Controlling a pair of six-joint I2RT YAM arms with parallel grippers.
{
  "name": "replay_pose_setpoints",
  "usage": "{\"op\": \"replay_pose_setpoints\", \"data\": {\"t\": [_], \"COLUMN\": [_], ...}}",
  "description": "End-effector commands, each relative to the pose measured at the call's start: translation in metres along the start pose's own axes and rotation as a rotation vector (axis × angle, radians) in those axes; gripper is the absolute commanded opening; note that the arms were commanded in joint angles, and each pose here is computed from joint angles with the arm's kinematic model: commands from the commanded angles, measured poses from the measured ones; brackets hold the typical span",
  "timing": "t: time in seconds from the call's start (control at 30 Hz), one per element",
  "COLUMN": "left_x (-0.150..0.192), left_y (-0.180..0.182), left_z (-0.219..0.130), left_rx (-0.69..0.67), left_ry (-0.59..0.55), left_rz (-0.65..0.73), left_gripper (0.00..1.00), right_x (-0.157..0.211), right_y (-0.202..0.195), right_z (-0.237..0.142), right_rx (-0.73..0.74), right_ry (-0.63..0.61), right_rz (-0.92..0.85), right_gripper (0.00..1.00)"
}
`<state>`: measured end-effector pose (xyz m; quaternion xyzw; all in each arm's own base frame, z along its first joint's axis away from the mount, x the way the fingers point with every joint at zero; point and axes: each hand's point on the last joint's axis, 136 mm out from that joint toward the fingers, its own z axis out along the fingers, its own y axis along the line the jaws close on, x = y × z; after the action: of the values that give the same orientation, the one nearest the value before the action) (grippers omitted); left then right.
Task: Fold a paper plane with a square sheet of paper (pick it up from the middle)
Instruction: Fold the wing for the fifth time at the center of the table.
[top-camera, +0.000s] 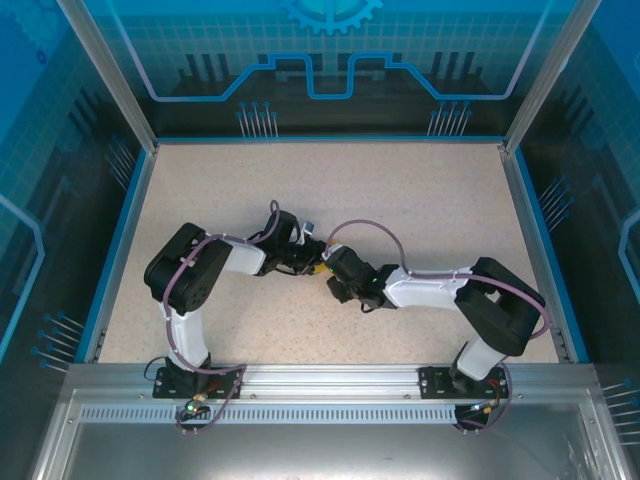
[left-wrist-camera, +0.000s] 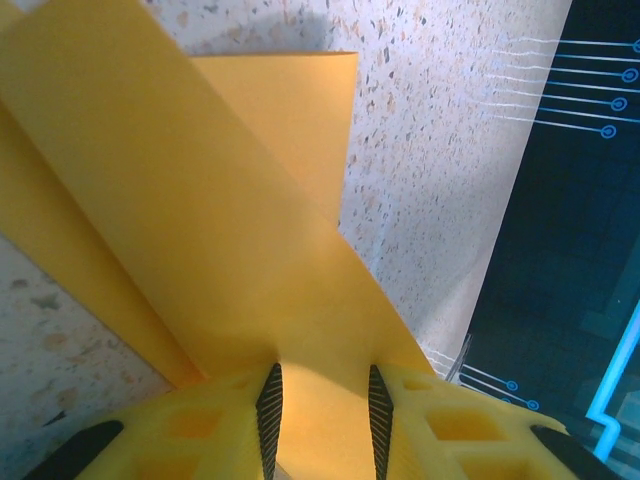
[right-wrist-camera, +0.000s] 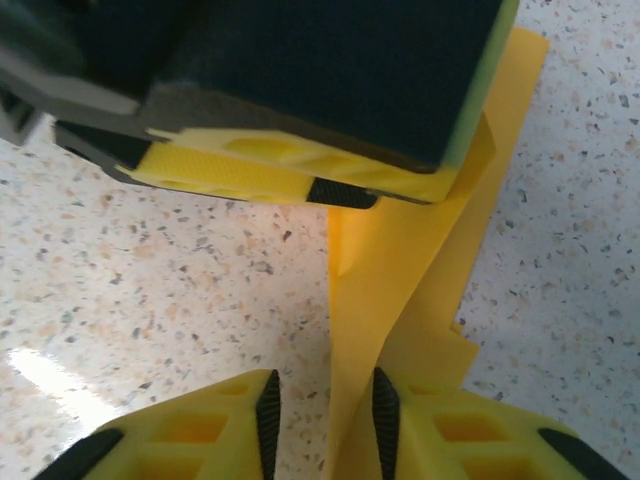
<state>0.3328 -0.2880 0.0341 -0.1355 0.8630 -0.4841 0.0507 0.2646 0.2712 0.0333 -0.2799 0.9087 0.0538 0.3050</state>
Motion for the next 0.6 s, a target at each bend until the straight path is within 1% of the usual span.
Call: {"op": "replay_pose_setpoints", "data": {"t": [0.0, 0.13, 0.3, 0.43, 0.57], "left_x": [-0.001, -0.001, -0.002, -0.002, -0.003], "left_y": [0.002, 0.002, 0.002, 0.001, 0.001], "left_z": [0.004, 0.004, 0.004, 0.004, 0.004], "left_rx": [-0.02, -0.023, -0.024, -0.025, -0.026], "left_ry": [0.002, 0.003, 0.004, 0.004, 0.004], "left_rz": [0.0, 0.0, 0.001, 0.003, 0.005], "left_gripper": [0.31, 0.31, 0.31, 0.31, 0.31], "right_x": [-0.001, 0.005, 0.01, 0.014, 0.017], "right_y": [-0.004, -0.006, -0.006, -0.007, -0.008], "right_z": [0.002, 0.003, 0.006, 0.007, 0.008], "right_rx": [0.051, 0.064, 0.061, 0.065, 0.062], "right_ry": [0.004, 0.014, 0.033, 0.046, 0.055], "right_rz": [-0.037, -0.043, -0.046, -0.04, -0.027], "right_gripper": [0.29, 0.26, 0.2, 0.19, 0.2]}}
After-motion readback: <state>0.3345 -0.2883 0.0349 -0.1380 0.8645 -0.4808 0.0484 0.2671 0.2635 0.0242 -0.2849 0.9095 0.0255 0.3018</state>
